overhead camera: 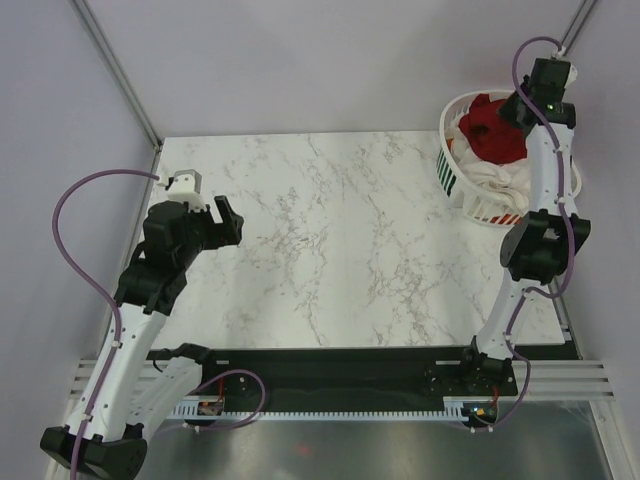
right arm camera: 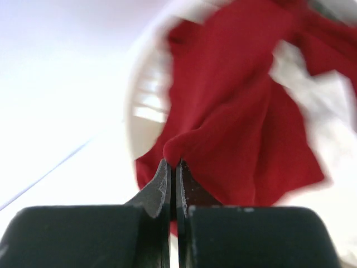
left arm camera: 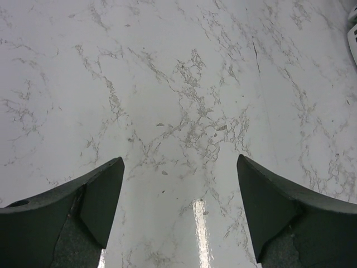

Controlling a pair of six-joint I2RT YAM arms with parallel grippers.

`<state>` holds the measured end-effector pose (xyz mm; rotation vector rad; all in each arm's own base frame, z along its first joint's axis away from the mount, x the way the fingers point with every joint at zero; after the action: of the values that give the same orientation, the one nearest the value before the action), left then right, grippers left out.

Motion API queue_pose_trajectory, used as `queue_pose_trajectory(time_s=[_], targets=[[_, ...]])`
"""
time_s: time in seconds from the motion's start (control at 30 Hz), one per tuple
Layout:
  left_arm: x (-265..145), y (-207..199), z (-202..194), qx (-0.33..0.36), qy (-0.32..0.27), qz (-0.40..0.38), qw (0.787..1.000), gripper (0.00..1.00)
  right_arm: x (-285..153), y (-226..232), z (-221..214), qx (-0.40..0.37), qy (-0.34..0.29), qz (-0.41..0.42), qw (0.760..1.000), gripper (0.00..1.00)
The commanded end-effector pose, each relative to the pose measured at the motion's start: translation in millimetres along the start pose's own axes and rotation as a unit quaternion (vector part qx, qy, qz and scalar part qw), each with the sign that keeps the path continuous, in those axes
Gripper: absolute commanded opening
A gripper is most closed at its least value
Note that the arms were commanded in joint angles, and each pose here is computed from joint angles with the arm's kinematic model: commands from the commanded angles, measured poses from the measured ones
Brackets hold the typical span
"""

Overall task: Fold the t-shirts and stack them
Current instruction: Grab the tshirt from the pile, then move the tshirt to the center of the board

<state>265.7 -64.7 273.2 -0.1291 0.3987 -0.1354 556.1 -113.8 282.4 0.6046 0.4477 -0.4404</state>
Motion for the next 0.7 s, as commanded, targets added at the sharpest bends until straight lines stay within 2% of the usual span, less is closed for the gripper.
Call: queue_pose_trajectory(time_s=[0.0,0.03,0.1,0.13,0.17,0.2,0.23,0.27,0.3,0.33,0.37,0.4,0.43,0.47,0.53,0.57,0.6,0.67], targets=[[1,5,1,0.012,-0.005,0.012,1.000,0.89,-100,136,38,-0.071,-0.057,0.227,0.970,0.00],[1,5,2,0.012,-0.007,0.013,1.000,0.89,-155,182,41,-0.111,-0.087,0.298,0.944,0.00],[0,8,3,0.012,-0.009,0.019,1.000,0.89,-224,233,31,-0.155,-0.114,0.399,0.896,0.00],[-1,8,3,0.012,-0.012,0.022,1.000,0.88,-302,259,23,-0.175,-0.131,0.482,0.848,0.00],[-2,9,4,0.011,-0.013,0.025,1.000,0.88,-323,269,18,-0.181,-0.153,0.513,0.825,0.00],[-1,10,3,0.011,-0.012,0.026,1.000,0.88,-347,272,15,-0.177,-0.166,0.535,0.809,0.03],[-2,10,4,0.012,-0.013,0.027,0.999,0.88,-370,259,16,-0.158,-0.182,0.532,0.812,0.08],[-1,10,4,0.012,-0.012,0.027,0.999,0.88,-387,255,28,-0.134,-0.212,0.540,0.804,0.10],[-2,11,4,0.013,-0.013,0.029,0.999,0.88,-407,240,37,-0.115,-0.229,0.534,0.806,0.15],[-2,11,4,0.013,-0.014,0.029,0.999,0.88,-404,233,37,-0.109,-0.233,0.519,0.815,0.32],[-3,12,5,0.012,-0.017,0.030,0.999,0.88,-374,218,30,-0.096,-0.227,0.466,0.849,0.60],[-4,13,6,0.012,-0.018,0.033,0.999,0.88,-375,204,30,-0.092,-0.235,0.444,0.860,0.98],[-5,12,6,0.012,-0.020,0.033,0.999,0.88,-346,189,12,-0.097,-0.215,0.405,0.883,0.98],[-7,14,6,0.012,-0.025,0.035,0.999,0.88,-320,161,11,-0.082,-0.220,0.320,0.918,0.98],[-8,15,6,0.011,-0.027,0.039,0.999,0.89,-292,125,-2,-0.062,-0.208,0.226,0.950,0.98],[-9,16,6,0.011,-0.027,0.042,0.999,0.89,-263,99,-30,-0.077,-0.171,0.164,0.968,0.98],[-9,16,7,0.011,-0.029,0.041,0.999,0.89,-247,85,-40,-0.080,-0.160,0.121,0.976,0.98],[-7,16,5,0.011,-0.025,0.043,0.999,0.89,-220,72,-81,-0.099,-0.092,0.097,0.986,0.98]])
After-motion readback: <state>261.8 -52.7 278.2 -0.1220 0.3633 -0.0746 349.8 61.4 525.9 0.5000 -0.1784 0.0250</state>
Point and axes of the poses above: each gripper's point midway between its finger pads, its own x axis out along the fingers, its own y axis along the line the jaws close on, z = x × y, the point moved 1 cm from there along -x, back along the fingers, and after that the axes turned 4 degrees about x, right-handed, at the moved point
